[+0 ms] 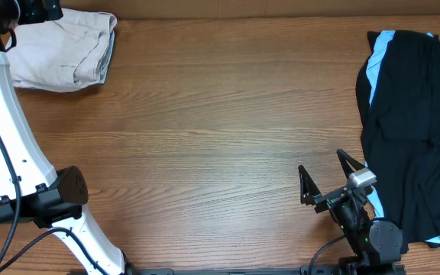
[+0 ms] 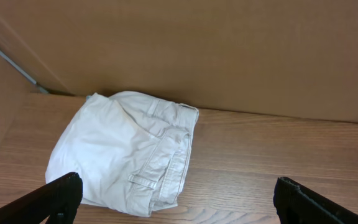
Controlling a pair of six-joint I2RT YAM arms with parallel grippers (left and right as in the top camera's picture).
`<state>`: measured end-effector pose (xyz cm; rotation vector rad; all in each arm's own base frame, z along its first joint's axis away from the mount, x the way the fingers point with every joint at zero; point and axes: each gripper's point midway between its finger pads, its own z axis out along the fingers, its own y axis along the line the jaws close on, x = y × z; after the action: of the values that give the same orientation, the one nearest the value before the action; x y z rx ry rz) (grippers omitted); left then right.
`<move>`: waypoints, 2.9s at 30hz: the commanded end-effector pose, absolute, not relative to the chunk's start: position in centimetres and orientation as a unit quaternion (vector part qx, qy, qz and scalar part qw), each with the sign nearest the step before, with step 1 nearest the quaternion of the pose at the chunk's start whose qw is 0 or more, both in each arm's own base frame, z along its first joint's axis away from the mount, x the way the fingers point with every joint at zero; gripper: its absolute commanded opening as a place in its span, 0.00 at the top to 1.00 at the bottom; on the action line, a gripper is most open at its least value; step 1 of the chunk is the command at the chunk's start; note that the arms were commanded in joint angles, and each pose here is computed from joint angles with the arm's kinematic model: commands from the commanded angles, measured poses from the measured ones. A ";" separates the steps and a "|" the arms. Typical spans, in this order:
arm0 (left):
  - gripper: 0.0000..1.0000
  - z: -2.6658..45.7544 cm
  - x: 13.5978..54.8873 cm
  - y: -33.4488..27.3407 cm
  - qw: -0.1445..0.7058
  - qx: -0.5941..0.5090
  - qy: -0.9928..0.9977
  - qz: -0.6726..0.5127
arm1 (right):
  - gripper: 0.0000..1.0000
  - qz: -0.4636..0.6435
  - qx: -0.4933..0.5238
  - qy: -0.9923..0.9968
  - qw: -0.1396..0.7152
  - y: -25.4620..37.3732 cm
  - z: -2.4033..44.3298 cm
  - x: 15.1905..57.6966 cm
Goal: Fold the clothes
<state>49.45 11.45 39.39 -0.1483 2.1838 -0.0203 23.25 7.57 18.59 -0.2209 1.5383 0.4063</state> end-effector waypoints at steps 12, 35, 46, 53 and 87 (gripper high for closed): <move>0.00 39.8 49.4 10.9 0.463 -0.057 0.885 -0.014 | 0.00 0.188 -0.101 0.700 0.682 7.8 17.6 23.2; 0.00 39.4 30.7 -1.5 0.428 0.042 0.901 -0.057 | 0.00 0.188 -0.101 0.700 0.682 7.8 17.6 23.2; 0.00 33.2 25.5 -3.1 0.667 0.059 0.738 -0.088 | 0.00 0.188 -0.101 0.700 0.682 7.8 17.6 23.2; 0.00 25.3 23.3 -2.4 0.721 0.043 0.688 -0.071 | 0.00 0.188 -0.101 0.700 0.682 7.8 17.6 23.2; 0.00 15.9 24.6 -0.8 0.681 -0.008 0.730 -0.054 | 0.00 0.188 -0.101 0.700 0.682 7.8 17.6 23.2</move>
<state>24.60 -0.78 15.92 -0.0102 1.6426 -0.1149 23.21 7.70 17.78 -0.2228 1.5721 0.4132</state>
